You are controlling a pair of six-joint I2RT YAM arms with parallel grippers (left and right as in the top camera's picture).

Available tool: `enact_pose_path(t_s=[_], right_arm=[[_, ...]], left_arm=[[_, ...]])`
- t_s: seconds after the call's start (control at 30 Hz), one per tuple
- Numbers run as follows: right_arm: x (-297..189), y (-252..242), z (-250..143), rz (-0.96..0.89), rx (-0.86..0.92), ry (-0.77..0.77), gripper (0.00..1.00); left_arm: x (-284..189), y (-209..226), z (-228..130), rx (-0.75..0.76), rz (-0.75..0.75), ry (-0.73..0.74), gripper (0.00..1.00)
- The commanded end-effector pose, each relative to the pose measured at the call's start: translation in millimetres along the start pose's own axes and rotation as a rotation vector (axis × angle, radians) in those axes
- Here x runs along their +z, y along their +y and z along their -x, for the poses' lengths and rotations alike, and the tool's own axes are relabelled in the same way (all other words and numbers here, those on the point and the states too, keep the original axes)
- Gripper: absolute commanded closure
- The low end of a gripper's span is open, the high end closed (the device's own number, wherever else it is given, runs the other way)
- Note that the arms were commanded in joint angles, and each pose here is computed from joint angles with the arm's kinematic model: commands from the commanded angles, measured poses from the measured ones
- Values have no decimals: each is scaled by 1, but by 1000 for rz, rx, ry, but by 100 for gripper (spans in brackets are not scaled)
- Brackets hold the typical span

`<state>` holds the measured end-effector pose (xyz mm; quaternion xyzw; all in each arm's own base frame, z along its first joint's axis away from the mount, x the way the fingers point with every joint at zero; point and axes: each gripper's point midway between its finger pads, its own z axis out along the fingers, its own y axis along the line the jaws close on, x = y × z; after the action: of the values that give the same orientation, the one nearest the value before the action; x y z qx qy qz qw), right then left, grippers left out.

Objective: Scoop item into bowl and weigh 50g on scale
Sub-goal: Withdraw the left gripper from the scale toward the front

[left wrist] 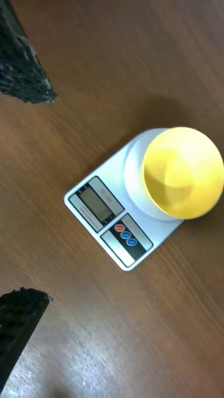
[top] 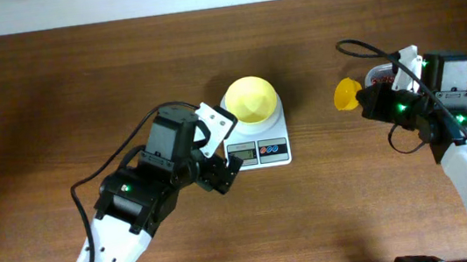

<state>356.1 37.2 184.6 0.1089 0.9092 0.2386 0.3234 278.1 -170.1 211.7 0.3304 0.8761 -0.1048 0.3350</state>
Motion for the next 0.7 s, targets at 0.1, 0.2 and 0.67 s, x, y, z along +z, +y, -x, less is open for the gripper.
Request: enact_pose_path(t_s=[0.1, 0.2, 0.67], right_arm=[[-9, 1, 13, -24, -29, -49, 96], [-9, 1, 13, -25, -29, -48, 96], [-9, 0, 10, -27, -24, -39, 96]], left_arm=[[2, -7, 0, 46, -49, -16, 1], [2, -4, -2, 53, -18, -45, 1], [-6, 2, -9, 59, 46, -111, 1]])
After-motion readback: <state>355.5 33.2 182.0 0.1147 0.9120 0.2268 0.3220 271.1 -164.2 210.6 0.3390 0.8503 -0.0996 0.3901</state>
